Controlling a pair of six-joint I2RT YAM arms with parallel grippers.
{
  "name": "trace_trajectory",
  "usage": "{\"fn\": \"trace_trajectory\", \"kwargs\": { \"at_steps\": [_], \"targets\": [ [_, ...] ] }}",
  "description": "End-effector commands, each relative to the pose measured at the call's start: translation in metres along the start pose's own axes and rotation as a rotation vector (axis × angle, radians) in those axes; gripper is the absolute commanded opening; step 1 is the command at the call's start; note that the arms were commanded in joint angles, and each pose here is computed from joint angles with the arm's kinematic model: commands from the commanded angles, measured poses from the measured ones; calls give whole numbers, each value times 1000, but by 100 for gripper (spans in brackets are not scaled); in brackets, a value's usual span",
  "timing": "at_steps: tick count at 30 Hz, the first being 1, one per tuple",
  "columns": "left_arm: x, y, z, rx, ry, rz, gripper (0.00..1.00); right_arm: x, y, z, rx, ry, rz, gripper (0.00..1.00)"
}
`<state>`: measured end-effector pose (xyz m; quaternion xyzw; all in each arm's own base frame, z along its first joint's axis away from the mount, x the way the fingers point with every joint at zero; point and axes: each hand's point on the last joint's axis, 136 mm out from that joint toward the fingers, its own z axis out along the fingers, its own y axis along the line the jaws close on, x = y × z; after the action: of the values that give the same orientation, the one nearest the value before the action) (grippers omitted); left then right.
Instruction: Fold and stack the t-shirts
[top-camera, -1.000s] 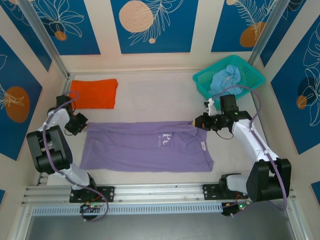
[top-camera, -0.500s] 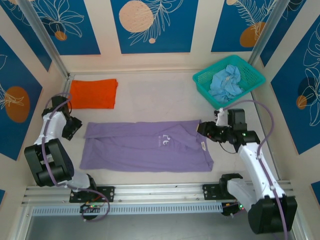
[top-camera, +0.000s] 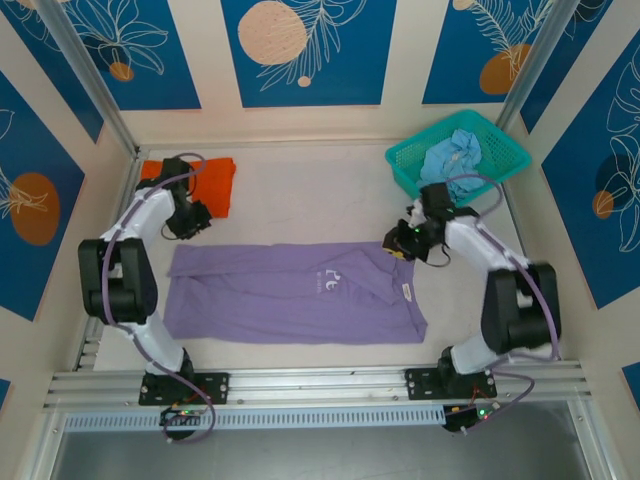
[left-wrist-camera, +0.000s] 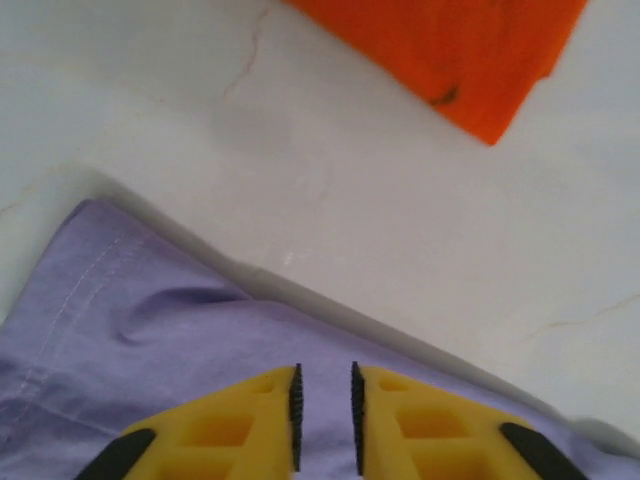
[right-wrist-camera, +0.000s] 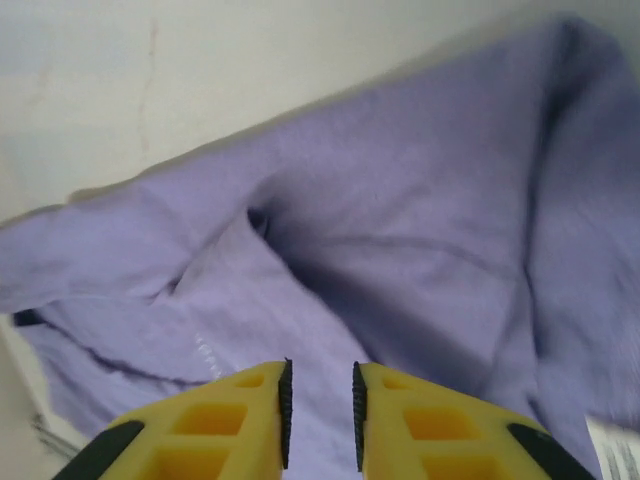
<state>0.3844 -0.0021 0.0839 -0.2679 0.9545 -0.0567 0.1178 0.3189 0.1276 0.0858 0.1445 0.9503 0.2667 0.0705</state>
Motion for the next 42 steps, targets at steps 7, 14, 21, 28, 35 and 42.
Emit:
{"fn": "trace_trajectory", "kwargs": {
  "at_steps": [7, 14, 21, 28, 35, 42],
  "targets": [
    [18, 50, 60, -233, 149, -15, 15, -33, -30, 51, 261, 95, 21, 18],
    [3, 96, 62, -369, 103, -179, 17, -49, -68, 58, 400, 92, 78, 19],
    [-28, 72, 60, -218, 80, -203, 26, -82, -34, 48, 283, 31, 29, 33],
    [-64, 14, -9, -63, -10, -205, 54, -89, 30, 7, 92, -73, -54, 49],
    [-6, -92, -40, 95, 8, -1, 56, -41, 73, 18, -76, 60, -177, 49],
    [100, -200, -3, 278, 229, 308, 55, -15, 60, 55, -42, 182, -206, 48]
  ]
}}
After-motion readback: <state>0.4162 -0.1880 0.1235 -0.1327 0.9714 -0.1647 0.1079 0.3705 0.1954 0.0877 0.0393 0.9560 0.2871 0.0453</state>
